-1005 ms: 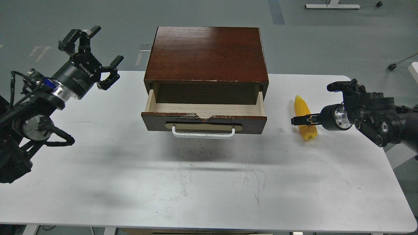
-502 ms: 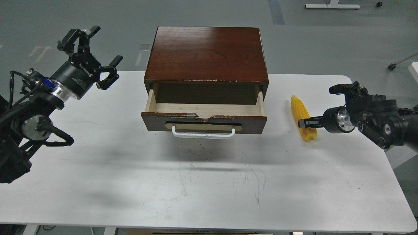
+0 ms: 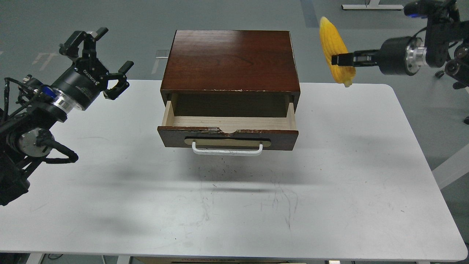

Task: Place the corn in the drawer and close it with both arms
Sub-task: 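Lift the corn with the right gripper and lower it into the drawer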

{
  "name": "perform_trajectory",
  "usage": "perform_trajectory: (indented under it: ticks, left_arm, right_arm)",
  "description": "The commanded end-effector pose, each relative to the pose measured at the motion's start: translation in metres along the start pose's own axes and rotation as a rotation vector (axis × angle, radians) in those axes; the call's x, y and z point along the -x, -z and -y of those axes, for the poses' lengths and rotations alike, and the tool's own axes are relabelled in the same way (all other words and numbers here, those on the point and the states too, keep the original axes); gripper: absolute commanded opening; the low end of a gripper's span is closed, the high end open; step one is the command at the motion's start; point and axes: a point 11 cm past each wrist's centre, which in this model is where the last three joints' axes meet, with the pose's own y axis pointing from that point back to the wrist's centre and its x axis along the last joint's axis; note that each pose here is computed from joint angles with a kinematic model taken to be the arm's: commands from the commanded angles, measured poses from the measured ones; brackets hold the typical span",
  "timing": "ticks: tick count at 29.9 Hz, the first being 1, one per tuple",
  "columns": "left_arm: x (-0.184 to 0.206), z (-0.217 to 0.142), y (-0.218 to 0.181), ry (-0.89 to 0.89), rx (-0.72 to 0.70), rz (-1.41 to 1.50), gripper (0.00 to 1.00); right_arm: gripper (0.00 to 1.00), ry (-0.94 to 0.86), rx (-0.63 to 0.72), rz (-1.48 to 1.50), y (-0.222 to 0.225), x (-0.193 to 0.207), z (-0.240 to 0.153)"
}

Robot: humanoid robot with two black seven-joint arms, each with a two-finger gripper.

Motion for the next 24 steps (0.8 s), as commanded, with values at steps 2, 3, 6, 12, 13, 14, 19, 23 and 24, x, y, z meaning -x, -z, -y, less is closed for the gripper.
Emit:
perform_trajectory:
  ticks: [2, 3, 6, 12, 13, 14, 19, 23, 24]
  left_arm:
    - [0.013, 0.004, -0.002, 0.043, 0.004, -0.01, 0.99]
    - [0.015, 0.004, -0.002, 0.049, 0.004, -0.009, 0.99]
    - [0.017, 0.004, -0.002, 0.06, -0.006, 0.011, 0.99]
    - [0.014, 0.001, -0.006, 0.057, -0.009, 0.026, 0.99]
    - [0.014, 0.001, -0.006, 0.057, -0.009, 0.026, 0.99]
    - [0.013, 0.0, -0.006, 0.055, -0.009, 0.027, 0.99]
    - [0.009, -0.004, -0.006, 0.043, -0.012, 0.031, 0.99]
    - [0.009, -0.005, -0.005, 0.042, -0.013, 0.03, 0.99]
    - [0.008, -0.005, -0.005, 0.042, -0.015, 0.029, 0.99]
  right_arm:
    - [0.19, 0.004, -0.128, -0.143, 0.067, -0.034, 0.004]
    - [0.19, 0.024, -0.142, -0.175, 0.078, -0.034, 0.009]
    - [0.18, 0.09, -0.146, -0.322, 0.108, -0.038, 0.022]
    - [0.18, 0.191, -0.199, -0.524, 0.154, -0.021, 0.05]
    - [0.18, 0.202, -0.199, -0.545, 0.157, -0.019, 0.052]
    - [0.18, 0.225, -0.199, -0.593, 0.163, -0.014, 0.059]
    - [0.18, 0.258, -0.215, -0.725, 0.175, 0.002, 0.077]
    - [0.19, 0.286, -0.22, -0.854, 0.177, 0.018, 0.091]
    - [0.19, 0.286, -0.221, -0.869, 0.176, 0.02, 0.092]
